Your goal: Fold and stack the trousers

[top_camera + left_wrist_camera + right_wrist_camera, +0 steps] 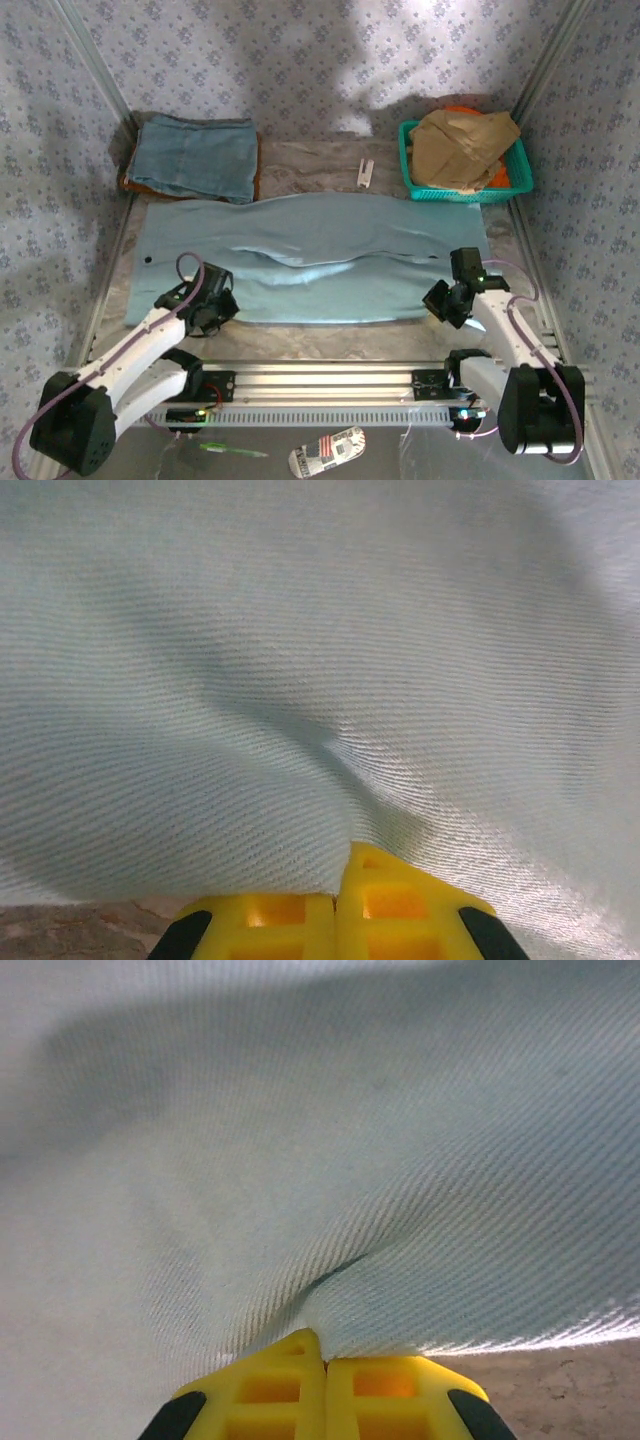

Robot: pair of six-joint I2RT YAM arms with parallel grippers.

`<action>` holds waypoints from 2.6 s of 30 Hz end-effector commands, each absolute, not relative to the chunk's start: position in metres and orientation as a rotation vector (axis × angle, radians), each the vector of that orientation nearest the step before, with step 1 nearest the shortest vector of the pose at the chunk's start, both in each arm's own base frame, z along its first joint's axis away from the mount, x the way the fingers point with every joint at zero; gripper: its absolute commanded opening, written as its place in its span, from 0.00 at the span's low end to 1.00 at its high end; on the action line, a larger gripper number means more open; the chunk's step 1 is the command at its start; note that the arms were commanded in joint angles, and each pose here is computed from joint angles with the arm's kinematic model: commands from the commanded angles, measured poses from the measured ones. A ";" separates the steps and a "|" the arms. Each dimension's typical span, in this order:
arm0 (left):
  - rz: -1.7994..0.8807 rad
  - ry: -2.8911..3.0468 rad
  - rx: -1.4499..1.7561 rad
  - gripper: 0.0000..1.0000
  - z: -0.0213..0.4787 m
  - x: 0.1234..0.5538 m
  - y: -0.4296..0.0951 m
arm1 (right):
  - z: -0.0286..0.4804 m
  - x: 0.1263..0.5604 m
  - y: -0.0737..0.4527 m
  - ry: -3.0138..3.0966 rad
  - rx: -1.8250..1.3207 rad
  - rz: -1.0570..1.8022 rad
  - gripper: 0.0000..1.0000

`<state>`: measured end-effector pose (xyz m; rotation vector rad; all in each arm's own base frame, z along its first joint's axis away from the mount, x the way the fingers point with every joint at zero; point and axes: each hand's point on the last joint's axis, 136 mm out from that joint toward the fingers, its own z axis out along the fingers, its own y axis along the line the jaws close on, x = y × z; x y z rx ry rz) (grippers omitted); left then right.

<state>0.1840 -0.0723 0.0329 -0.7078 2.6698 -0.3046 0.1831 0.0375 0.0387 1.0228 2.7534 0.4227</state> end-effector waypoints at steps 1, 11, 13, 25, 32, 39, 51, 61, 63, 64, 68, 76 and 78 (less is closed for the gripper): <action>-0.354 2.590 -0.607 0.00 0.072 0.200 -0.077 | 0.066 0.192 0.035 2.701 0.948 0.430 0.00; -0.415 2.546 -0.439 0.00 0.148 0.194 -0.080 | 0.126 0.189 0.038 2.649 0.791 0.467 0.00; -0.430 2.553 -0.433 0.00 0.150 0.187 -0.080 | 0.125 0.184 0.042 2.665 0.794 0.497 0.00; -0.488 2.539 -0.477 0.00 0.168 0.152 -0.069 | 0.158 0.175 0.043 2.584 0.789 0.566 0.00; -0.689 2.560 -0.467 0.56 0.171 0.130 -0.087 | 0.162 0.157 0.050 2.596 0.780 0.622 0.44; -0.628 2.444 -0.430 0.78 0.209 0.149 -0.079 | 0.185 0.179 0.043 2.501 0.703 0.580 0.54; -0.343 2.459 -0.855 0.62 0.097 0.288 -0.052 | 0.102 0.324 -0.003 2.534 0.945 0.376 0.00; -0.214 2.457 -1.152 0.67 0.027 0.272 -0.011 | 0.014 0.348 -0.037 2.616 1.303 0.382 0.00; -0.206 2.450 -1.201 0.70 0.020 0.269 -0.005 | 0.009 0.338 -0.046 2.574 1.383 0.412 0.00; -0.203 2.447 -1.221 0.71 0.017 0.267 -0.002 | 0.007 0.332 -0.052 2.546 1.424 0.430 0.00; -0.254 2.453 -1.195 0.72 0.015 0.273 -0.004 | 0.008 0.322 -0.074 2.504 1.478 0.428 0.00; -0.282 2.505 -1.033 0.77 0.053 0.291 -0.012 | 0.034 0.347 -0.066 2.529 1.342 0.534 0.03; -0.289 2.475 -1.035 0.78 0.066 0.284 -0.010 | 0.049 0.349 -0.051 2.563 1.242 0.532 0.09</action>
